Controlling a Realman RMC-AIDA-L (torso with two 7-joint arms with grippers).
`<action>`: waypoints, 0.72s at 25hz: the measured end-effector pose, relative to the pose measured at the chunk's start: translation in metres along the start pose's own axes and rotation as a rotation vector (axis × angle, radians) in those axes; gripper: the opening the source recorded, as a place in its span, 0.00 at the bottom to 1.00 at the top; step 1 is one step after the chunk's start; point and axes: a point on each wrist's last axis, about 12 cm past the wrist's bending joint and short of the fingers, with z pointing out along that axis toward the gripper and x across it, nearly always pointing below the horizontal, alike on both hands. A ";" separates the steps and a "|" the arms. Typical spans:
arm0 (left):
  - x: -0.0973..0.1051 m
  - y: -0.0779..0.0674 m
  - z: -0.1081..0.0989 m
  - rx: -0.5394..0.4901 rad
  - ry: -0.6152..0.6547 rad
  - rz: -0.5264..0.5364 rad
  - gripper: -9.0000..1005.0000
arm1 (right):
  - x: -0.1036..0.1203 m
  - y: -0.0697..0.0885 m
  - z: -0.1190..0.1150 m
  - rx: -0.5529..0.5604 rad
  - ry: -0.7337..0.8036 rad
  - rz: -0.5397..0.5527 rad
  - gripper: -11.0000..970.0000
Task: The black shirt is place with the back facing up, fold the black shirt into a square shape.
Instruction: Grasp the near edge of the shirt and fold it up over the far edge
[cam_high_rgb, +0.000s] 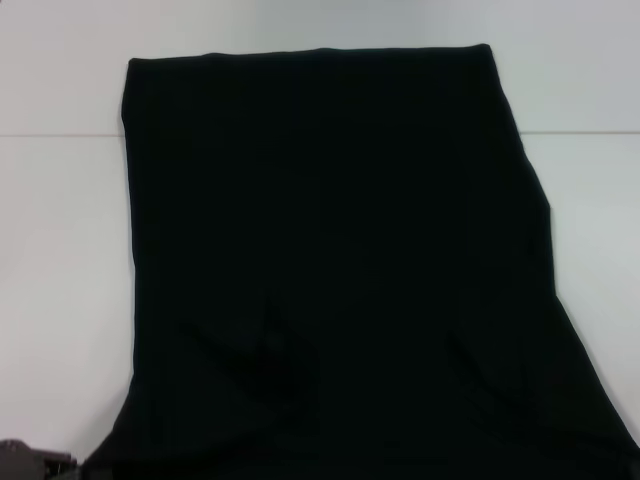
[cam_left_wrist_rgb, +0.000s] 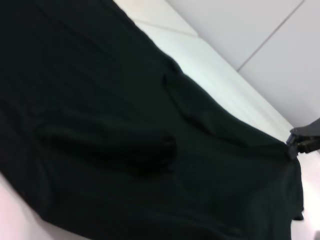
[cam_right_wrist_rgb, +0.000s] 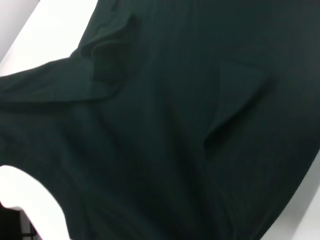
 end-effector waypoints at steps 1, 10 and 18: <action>0.001 -0.001 0.000 0.003 0.007 -0.004 0.02 | 0.006 0.000 -0.002 -0.006 -0.001 0.002 0.05; 0.012 -0.004 0.004 0.038 0.047 -0.041 0.02 | 0.049 0.006 -0.002 -0.057 0.027 0.023 0.05; 0.002 -0.003 0.006 0.053 0.047 -0.027 0.02 | 0.051 0.008 -0.004 -0.076 -0.029 0.012 0.05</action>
